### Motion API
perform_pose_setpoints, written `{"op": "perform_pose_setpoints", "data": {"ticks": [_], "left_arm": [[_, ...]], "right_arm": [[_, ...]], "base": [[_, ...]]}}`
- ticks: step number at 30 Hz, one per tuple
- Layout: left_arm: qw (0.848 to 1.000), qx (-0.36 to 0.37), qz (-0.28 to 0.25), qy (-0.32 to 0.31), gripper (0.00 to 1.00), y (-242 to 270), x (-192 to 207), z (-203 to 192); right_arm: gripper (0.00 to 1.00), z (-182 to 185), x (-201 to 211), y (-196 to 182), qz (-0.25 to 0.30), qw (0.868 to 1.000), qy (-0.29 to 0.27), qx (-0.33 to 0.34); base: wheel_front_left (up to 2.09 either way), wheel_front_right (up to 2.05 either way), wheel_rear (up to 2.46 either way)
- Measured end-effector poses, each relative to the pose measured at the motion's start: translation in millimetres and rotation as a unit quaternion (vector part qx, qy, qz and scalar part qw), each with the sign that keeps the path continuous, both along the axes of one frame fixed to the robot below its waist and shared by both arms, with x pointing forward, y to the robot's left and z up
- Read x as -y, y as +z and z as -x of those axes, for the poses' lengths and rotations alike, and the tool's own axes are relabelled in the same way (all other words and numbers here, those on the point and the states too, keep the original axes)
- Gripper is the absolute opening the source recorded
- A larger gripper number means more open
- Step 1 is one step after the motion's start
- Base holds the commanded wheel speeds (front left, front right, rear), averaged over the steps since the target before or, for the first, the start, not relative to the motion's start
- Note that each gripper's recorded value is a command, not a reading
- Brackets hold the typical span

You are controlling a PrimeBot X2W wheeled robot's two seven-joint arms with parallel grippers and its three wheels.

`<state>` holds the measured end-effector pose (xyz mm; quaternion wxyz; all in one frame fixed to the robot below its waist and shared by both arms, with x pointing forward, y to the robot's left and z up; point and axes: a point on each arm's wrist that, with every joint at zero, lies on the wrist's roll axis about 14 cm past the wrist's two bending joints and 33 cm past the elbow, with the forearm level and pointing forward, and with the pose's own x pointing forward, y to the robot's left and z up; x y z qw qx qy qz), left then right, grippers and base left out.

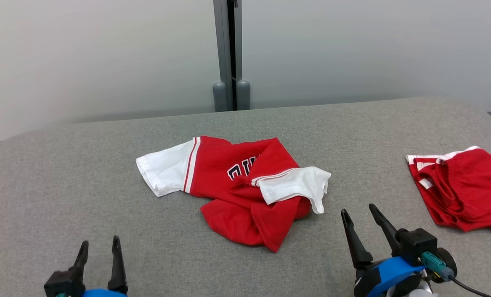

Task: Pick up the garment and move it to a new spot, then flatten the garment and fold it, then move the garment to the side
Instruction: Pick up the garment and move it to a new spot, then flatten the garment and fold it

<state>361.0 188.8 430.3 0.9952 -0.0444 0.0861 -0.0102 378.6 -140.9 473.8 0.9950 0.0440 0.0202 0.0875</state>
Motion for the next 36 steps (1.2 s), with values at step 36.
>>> {"op": "perform_pose_setpoints", "data": {"ticks": [36], "left_arm": [[0.997, -0.045, 0.016, 0.064, 1.0, -30.2, -35.8, 27.0]], "right_arm": [[1.0, -39.5, -34.1, -54.9, 0.076, 0.992, 0.066, -0.071]], "base": [[0.0, 0.0, 0.0]]}}
